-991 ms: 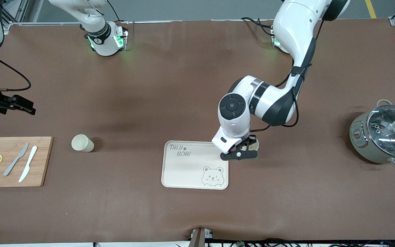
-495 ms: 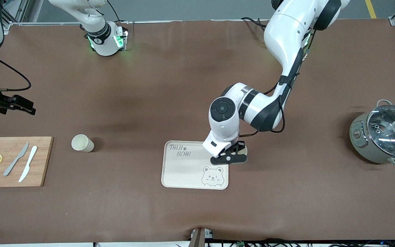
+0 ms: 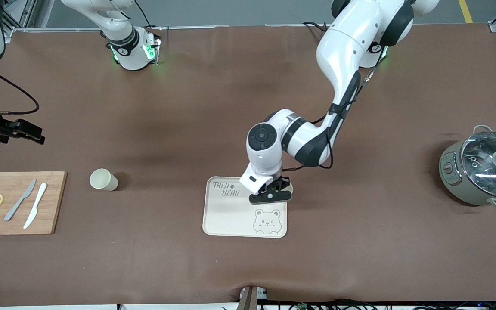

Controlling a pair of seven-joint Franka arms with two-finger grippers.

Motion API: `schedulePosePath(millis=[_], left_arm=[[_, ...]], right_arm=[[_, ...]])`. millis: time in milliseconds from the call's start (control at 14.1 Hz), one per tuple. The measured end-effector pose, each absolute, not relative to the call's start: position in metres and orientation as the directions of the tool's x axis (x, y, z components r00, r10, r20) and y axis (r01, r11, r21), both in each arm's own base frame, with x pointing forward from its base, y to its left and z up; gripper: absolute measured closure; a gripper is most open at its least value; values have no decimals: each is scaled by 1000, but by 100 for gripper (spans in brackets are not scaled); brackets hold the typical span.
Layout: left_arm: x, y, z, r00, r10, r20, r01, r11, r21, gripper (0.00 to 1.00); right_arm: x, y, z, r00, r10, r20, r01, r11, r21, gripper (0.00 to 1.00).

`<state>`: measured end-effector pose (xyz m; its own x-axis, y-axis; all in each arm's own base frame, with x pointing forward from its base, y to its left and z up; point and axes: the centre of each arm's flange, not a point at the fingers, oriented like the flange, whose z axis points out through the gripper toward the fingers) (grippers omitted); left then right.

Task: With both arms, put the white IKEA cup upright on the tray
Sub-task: 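Lower the cup onto the tray while the right gripper reaches the other cup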

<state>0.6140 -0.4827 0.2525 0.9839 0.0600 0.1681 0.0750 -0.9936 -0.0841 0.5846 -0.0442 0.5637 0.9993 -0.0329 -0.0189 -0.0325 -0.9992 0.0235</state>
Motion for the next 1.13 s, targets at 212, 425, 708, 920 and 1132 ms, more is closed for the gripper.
schedulePosePath(millis=[212, 425, 708, 920, 1132], left_arm=[[606, -493, 241, 984, 71, 166, 86, -993, -82, 96], [604, -496, 242, 983, 83, 162, 96, -993, -71, 96], [603, -498, 241, 984, 86, 155, 97, -993, -63, 96], [601, -501, 234, 984, 85, 156, 95, -994, -59, 96], [600, -501, 227, 984, 88, 154, 98, -993, -58, 96]], right_arm=[[585, -44, 564, 999, -33, -19, -32, -999, 24, 0], [585, -44, 564, 999, -32, -18, -32, -999, 24, 0], [591, -44, 554, 999, -30, 32, -31, -999, 25, 0], [596, -44, 524, 998, -27, 59, -29, -999, 26, 0], [603, -45, 484, 997, -5, 79, -7, -1000, 29, 0]])
